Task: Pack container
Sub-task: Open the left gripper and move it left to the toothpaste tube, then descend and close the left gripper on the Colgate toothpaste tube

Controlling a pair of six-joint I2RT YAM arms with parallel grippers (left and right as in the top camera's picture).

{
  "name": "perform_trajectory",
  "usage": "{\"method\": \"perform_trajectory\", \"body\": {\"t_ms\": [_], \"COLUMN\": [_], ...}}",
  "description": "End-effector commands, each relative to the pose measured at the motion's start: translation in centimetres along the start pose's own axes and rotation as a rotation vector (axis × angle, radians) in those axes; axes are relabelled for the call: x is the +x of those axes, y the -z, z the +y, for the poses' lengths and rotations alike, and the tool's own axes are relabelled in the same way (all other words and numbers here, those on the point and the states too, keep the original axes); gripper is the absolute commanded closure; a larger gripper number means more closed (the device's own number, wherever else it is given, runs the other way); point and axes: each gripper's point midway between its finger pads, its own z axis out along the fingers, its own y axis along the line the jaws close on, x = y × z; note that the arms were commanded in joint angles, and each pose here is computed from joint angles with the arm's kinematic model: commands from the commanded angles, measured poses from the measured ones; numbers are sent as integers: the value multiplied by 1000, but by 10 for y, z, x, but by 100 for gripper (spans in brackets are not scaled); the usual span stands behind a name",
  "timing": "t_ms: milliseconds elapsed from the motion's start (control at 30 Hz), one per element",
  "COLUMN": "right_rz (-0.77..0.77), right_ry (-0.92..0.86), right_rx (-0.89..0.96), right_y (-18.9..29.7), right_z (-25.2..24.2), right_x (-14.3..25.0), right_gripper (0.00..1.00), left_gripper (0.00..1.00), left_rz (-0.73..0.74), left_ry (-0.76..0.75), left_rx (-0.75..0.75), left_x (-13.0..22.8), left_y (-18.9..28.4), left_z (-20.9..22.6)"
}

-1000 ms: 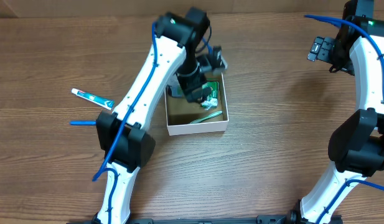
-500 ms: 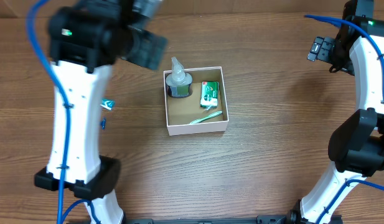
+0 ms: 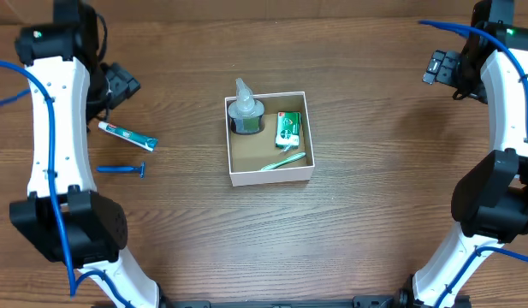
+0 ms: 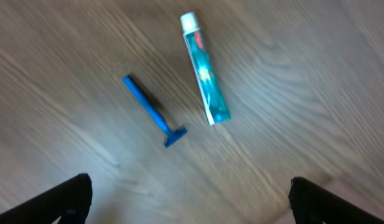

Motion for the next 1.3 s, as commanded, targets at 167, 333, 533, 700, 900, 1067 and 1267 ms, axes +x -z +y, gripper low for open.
{"method": "perform_trajectory", "body": {"t_ms": [167, 333, 533, 700, 900, 1067, 1267], "right_rz": [-1, -1, -1, -1, -1, -1, -1], "right_ry": [7, 7, 7, 7, 7, 7, 7], "right_rx": [12, 12, 12, 12, 12, 11, 12], "right_y": [-1, -1, -1, -1, -1, -1, -1], "right_z": [0, 0, 0, 0, 0, 0, 0], "right_x": [0, 0, 0, 0, 0, 0, 0], "right_gripper": [0, 0, 0, 0, 0, 0, 0], "left_gripper": [2, 11, 8, 3, 0, 0, 0], "left_rz": [3, -46, -4, 184, 314, 312, 348], "left_ry": [120, 145, 207, 235, 205, 201, 70], "left_rx": [64, 113, 120, 130, 35, 22, -111], "left_x": [-1, -10, -10, 6, 32, 33, 45], "left_y": [-74, -90, -104, -144, -193, -199, -190], "left_z": [-14, -24, -16, -8, 1, 2, 33]}}
